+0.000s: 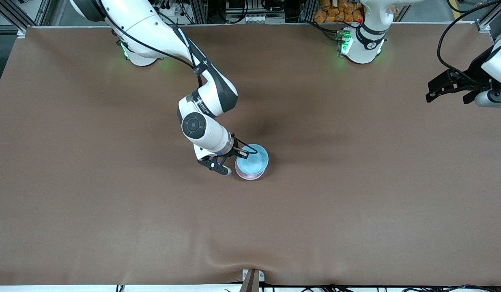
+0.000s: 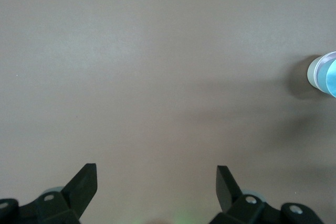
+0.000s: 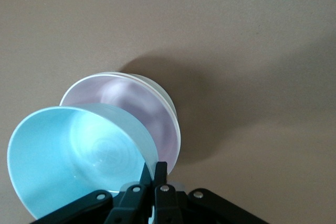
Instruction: Stack pink and blue bowls on white bowl
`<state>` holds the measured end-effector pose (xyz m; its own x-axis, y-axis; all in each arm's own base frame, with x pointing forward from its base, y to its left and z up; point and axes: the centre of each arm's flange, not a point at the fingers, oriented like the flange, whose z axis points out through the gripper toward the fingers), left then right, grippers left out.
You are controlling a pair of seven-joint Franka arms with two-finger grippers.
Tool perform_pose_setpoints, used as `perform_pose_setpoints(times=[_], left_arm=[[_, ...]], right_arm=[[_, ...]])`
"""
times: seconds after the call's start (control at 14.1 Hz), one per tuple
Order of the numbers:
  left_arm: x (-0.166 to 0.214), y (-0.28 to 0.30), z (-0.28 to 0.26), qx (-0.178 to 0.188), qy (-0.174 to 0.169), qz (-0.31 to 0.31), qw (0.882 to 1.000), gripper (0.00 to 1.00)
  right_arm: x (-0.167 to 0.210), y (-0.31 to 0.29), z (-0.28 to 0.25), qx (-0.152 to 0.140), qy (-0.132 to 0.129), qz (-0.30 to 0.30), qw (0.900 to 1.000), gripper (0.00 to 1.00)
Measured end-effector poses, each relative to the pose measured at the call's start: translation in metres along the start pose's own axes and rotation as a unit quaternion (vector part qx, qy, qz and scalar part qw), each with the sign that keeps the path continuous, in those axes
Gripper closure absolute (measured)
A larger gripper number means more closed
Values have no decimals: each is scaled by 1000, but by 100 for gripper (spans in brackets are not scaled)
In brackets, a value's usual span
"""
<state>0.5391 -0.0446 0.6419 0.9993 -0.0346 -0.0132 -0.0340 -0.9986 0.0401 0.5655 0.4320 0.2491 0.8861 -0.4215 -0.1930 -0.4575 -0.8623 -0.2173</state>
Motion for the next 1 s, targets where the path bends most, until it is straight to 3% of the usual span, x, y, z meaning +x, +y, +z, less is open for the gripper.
perform_pose_setpoints(times=[0.36,0.43,0.78,1.0], left_arm=[[0,-6,0,0,0,-6,1000,0],[0,-7,0,0,0,-7,1000,0],[1,-8,0,0,0,-29,1000,0],[1,-13,0,0,0,-35,999,0]], right_arm=[[3,3,4,-5,2,0,1000,96],[4,3,4,-6,3,0,1000,92],[14,7,-1,-8,9,4,1000,41],[53,24,-53,-7,9,11,1000,11]])
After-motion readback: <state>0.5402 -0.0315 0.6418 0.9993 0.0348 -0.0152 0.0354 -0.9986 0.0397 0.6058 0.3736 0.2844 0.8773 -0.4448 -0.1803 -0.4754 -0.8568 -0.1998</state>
